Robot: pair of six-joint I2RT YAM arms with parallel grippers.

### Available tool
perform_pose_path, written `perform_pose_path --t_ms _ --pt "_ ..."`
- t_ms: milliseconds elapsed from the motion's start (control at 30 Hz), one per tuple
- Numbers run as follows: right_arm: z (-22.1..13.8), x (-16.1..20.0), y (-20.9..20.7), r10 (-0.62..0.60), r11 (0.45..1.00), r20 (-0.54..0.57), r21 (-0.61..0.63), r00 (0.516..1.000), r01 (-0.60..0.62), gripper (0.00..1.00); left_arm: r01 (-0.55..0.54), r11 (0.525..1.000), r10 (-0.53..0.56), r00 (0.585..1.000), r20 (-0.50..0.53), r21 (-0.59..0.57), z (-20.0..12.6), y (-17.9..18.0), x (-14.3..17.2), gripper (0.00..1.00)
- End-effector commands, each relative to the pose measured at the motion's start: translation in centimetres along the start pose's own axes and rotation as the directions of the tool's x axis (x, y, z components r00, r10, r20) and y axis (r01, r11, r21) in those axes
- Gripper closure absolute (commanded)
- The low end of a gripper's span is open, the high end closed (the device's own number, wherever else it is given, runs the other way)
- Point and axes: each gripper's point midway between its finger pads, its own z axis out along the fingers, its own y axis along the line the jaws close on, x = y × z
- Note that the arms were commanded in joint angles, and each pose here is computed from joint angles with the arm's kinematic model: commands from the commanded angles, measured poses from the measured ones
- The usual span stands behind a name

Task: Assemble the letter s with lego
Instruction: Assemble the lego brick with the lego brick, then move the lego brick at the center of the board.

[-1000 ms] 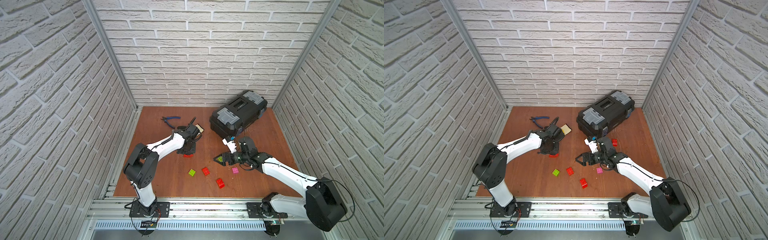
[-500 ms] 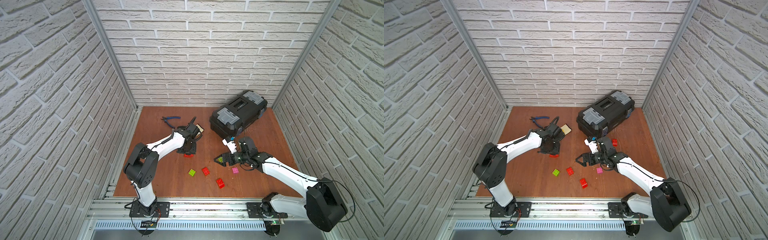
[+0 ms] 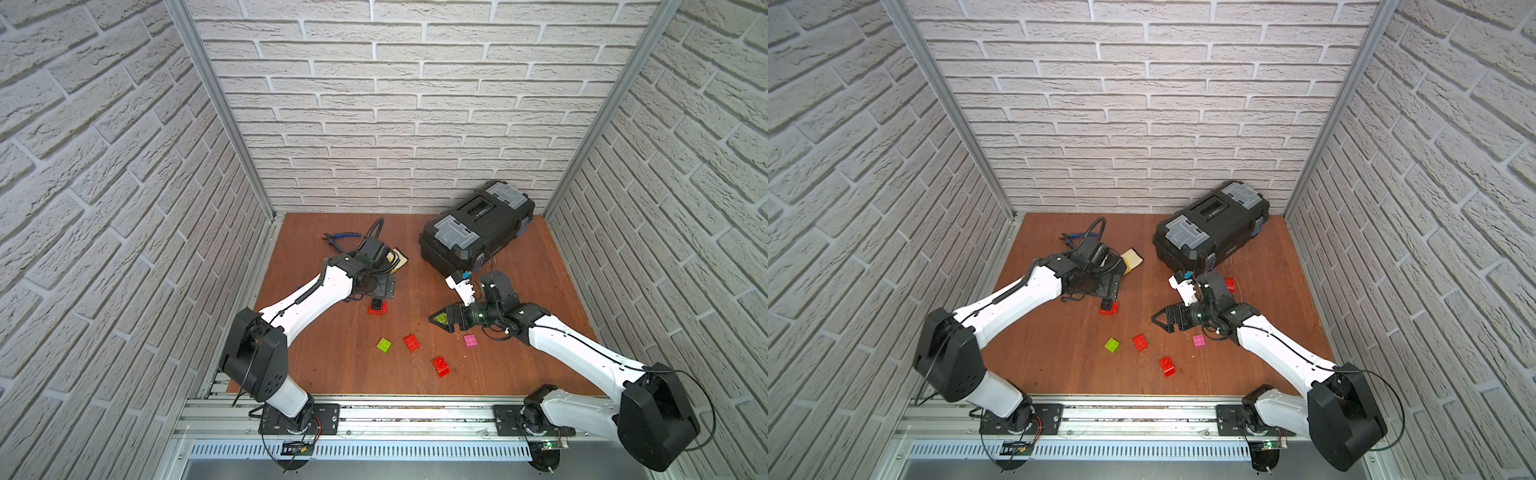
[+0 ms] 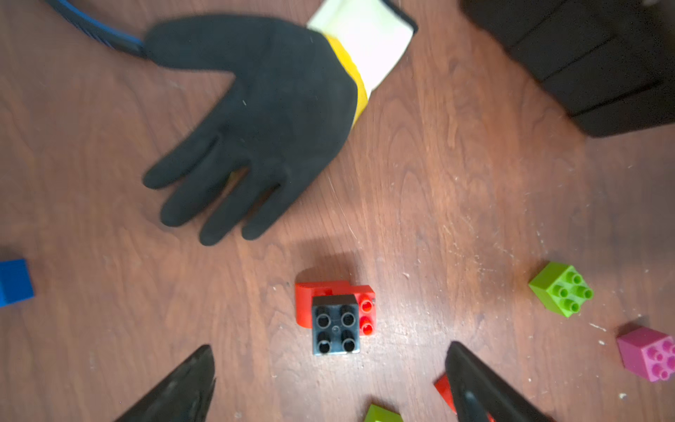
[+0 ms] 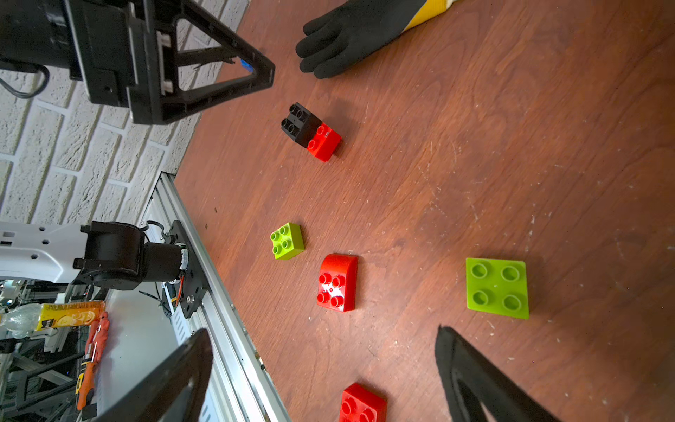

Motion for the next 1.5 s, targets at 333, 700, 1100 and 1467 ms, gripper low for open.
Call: perform_pose_path --t_ms 333,700,1100,1467 --pt "-1.8 -4.0 2.1 -0.088 0.996 0.16 -0.015 0.983 0.091 0.0 0.082 0.996 -0.087 0.985 0.151 0.04 -1.9 6.0 -0.3 0.02" --pt "-1.4 -4.7 2.5 -0.088 0.996 0.151 -0.02 0.985 0.092 0.0 0.116 0.992 -0.121 0.977 0.173 0.041 -1.2 8.0 0.0 0.02" --pt "-0.3 -4.0 2.8 -0.111 0.994 0.086 0.014 0.99 0.111 0.02 0.033 0.999 -0.039 0.987 0.158 0.042 -1.5 8.2 0.4 0.02" --pt "0.8 -1.5 4.8 -0.277 0.959 -0.013 0.057 0.961 0.278 0.06 -0.008 0.996 -0.006 0.988 0.154 0.092 -1.3 7.3 0.9 0.02"
